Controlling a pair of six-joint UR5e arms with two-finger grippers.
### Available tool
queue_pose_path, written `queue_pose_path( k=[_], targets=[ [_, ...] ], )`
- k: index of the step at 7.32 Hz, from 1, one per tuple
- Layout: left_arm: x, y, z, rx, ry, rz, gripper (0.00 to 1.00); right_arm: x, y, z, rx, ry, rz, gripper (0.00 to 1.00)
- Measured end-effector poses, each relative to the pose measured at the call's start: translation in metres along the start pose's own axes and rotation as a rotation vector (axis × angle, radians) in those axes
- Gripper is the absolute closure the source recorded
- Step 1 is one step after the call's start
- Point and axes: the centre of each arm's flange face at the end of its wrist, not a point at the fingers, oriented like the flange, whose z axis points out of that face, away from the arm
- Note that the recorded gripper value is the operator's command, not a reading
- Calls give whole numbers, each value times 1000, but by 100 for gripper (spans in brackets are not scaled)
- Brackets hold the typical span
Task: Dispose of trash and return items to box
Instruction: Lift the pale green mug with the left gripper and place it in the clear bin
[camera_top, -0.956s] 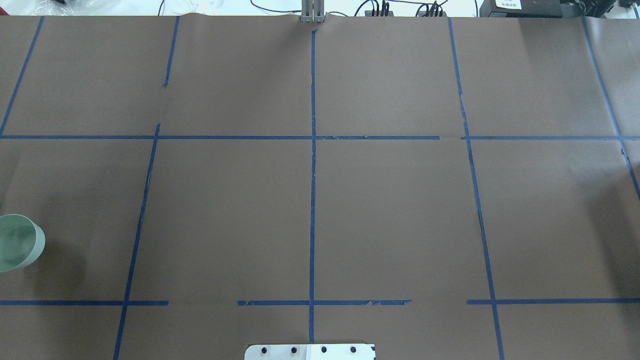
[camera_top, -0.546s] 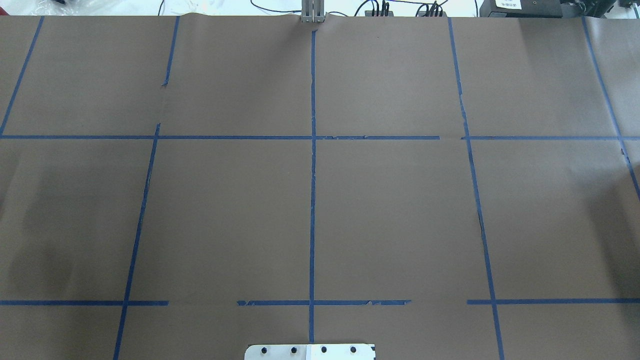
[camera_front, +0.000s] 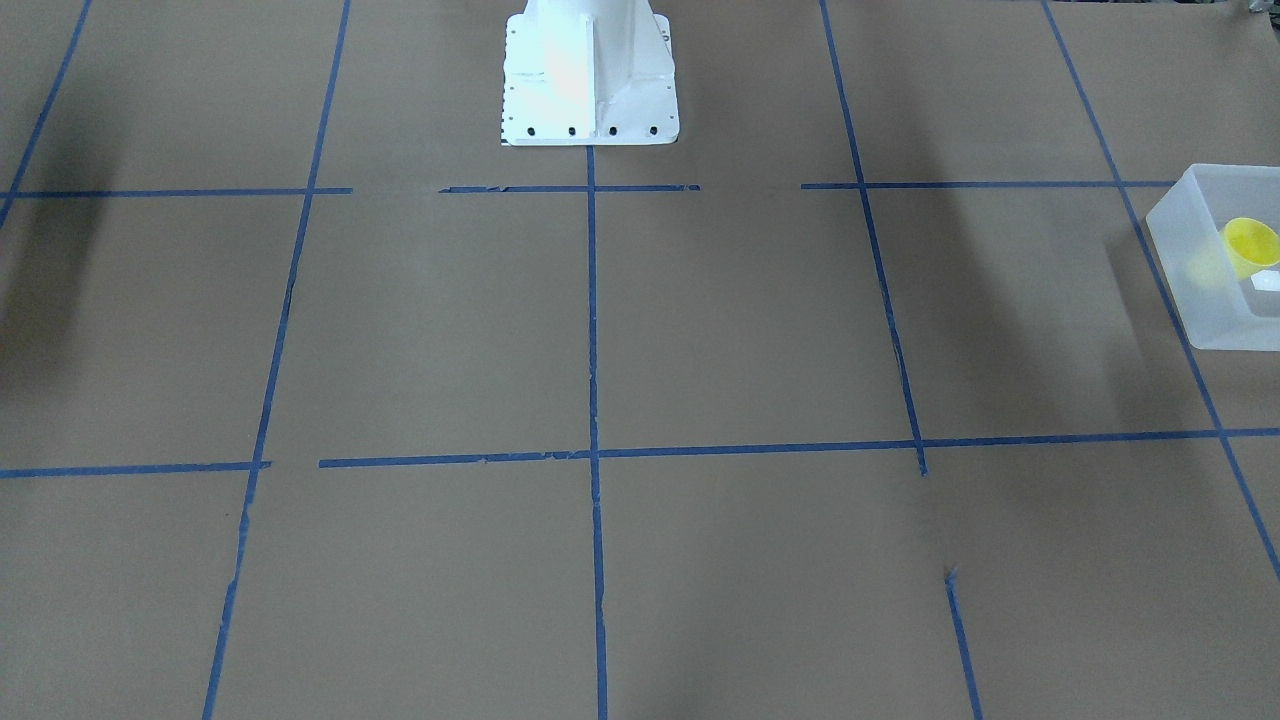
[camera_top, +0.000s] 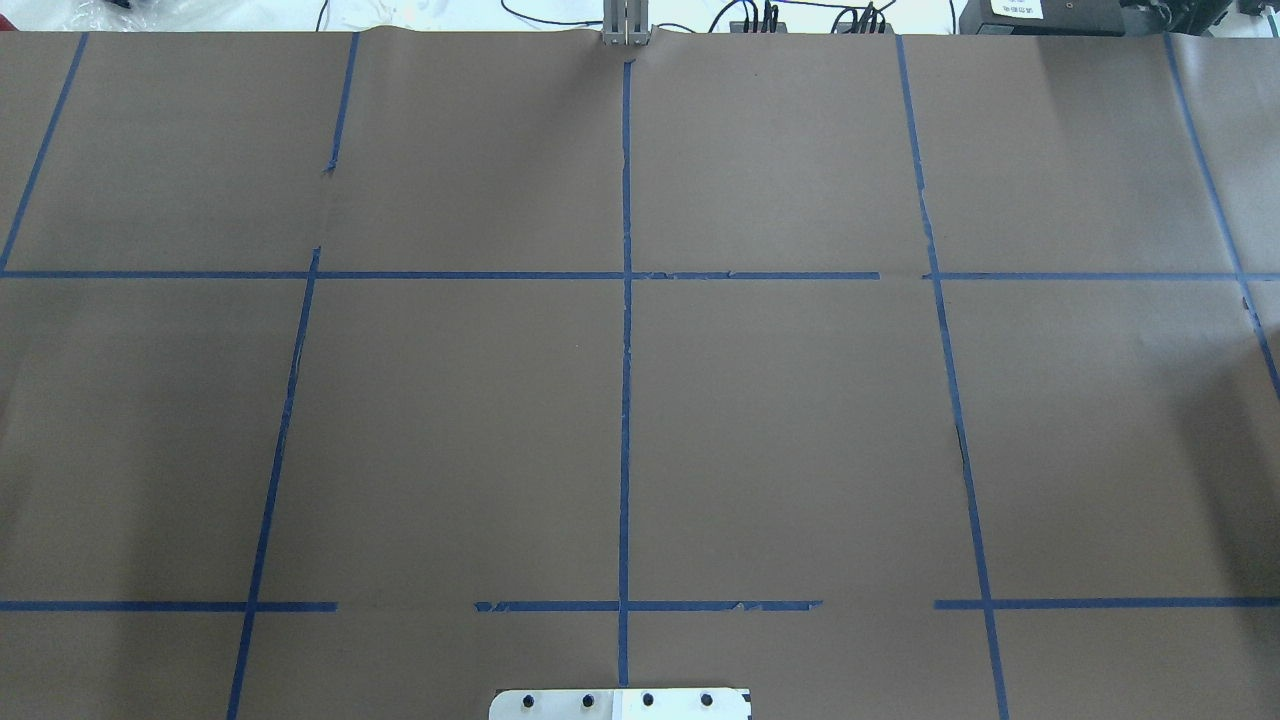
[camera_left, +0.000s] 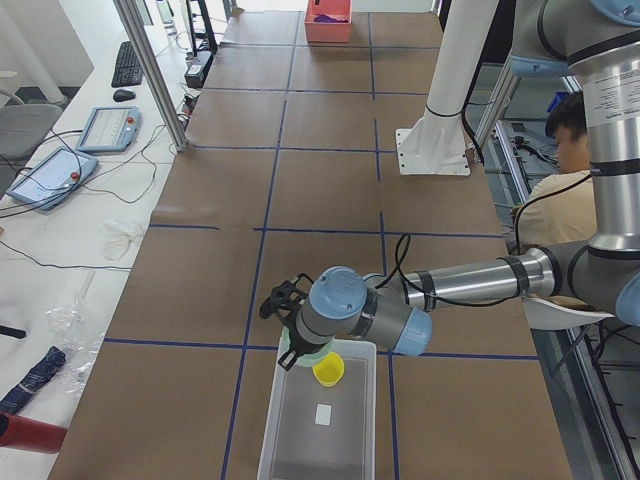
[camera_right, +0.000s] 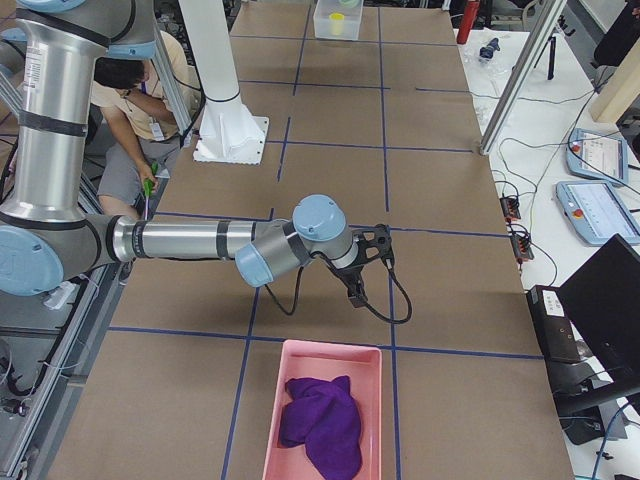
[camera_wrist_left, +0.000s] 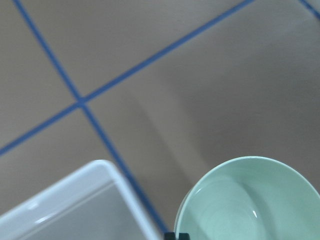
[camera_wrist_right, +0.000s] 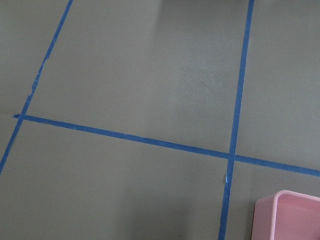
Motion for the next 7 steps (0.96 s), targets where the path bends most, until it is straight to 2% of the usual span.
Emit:
queue_pose_path(
  k=[1,3,5,7],
  targets=[
    [-35,13,4,-33,-35,15,100,0,0,0,0,0,-1,0],
    [-51,43,14,-62,-48,-1,100,0,-1,0,0,0,-2,0],
    [-34,74,21,-30,-72,-106,100,0,-1,1,1,2,-3,0],
    [-14,101,32,-18,-69,-150,100,0,-1,1,0,4,-2,0]
  ],
)
